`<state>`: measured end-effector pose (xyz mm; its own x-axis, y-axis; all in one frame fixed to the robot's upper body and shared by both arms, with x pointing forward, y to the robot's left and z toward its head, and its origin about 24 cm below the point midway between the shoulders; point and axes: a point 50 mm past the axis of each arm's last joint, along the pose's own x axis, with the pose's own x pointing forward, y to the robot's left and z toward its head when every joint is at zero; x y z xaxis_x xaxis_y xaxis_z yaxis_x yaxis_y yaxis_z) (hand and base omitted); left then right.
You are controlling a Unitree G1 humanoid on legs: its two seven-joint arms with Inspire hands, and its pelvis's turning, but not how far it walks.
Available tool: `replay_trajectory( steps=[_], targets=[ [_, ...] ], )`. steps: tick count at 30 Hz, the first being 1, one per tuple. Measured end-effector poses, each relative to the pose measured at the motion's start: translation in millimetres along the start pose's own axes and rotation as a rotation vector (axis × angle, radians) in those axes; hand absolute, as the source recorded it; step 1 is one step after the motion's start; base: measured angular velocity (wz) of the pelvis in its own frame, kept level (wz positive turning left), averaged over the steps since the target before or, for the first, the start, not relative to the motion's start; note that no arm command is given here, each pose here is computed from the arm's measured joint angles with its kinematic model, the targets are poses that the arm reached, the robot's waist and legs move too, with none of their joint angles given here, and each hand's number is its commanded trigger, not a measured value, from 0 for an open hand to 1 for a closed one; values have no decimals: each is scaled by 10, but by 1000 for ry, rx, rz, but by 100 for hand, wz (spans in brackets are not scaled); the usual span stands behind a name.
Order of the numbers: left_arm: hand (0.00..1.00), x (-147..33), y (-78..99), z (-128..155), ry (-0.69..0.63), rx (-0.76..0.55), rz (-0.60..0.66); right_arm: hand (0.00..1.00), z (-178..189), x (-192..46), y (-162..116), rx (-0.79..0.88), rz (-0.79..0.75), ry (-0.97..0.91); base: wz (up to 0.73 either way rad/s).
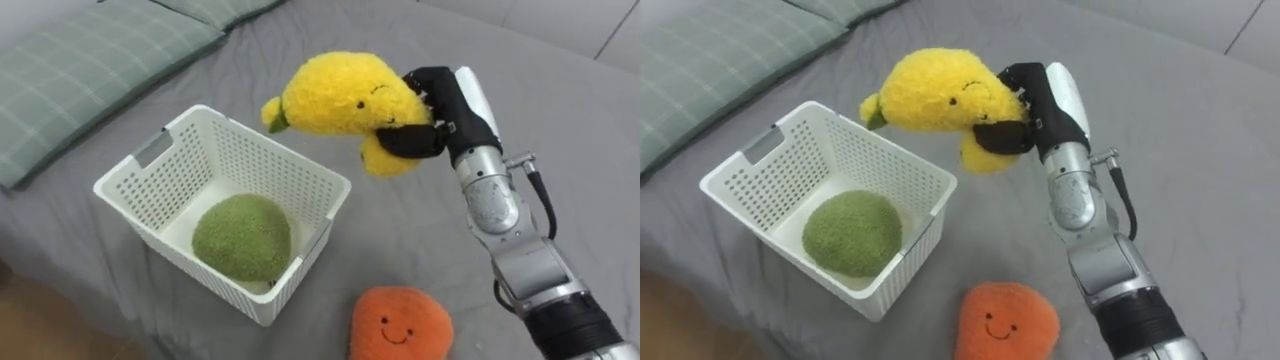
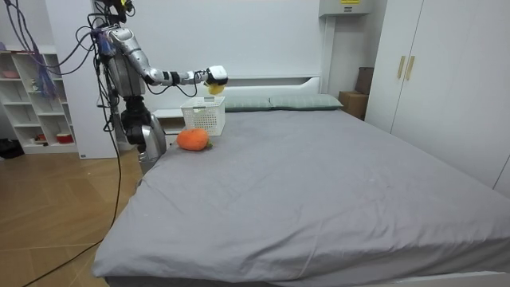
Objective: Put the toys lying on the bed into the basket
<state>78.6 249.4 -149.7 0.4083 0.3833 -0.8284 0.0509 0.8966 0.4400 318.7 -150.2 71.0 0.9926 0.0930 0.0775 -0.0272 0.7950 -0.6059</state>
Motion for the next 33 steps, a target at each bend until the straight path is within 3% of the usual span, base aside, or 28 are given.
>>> replay_trajectory(
  steps=[2, 4, 5, 6, 7, 15, 22, 33],
  targets=[
    [0, -6, 1, -22, 10, 7, 1, 85, 26, -2, 56, 1, 20, -8, 15],
    [0, -14, -7, -34, 21, 23, 1, 67, 70, 1, 133, 3, 43, -20, 21],
    [0, -14, -12, -30, 23, 24, 0, 37, 82, 8, 149, -1, 50, -20, 25],
    [0, -17, -26, -20, 24, 22, -2, 25, 104, 27, 176, -6, 60, -18, 26],
    [0, -19, -39, 6, 18, 18, -3, 0, 125, 46, 188, -9, 62, -16, 24],
    [0, -8, -51, 95, 1, -2, -2, 0, 246, 187, 268, -10, 79, -17, 21],
    [0, -3, -23, 80, 12, 46, 9, 0, 245, 178, 338, -2, 99, -9, 13],
    [0, 2, 10, 75, 19, 12, 25, 0, 247, 170, 357, -12, 113, -15, 2]
  ],
)
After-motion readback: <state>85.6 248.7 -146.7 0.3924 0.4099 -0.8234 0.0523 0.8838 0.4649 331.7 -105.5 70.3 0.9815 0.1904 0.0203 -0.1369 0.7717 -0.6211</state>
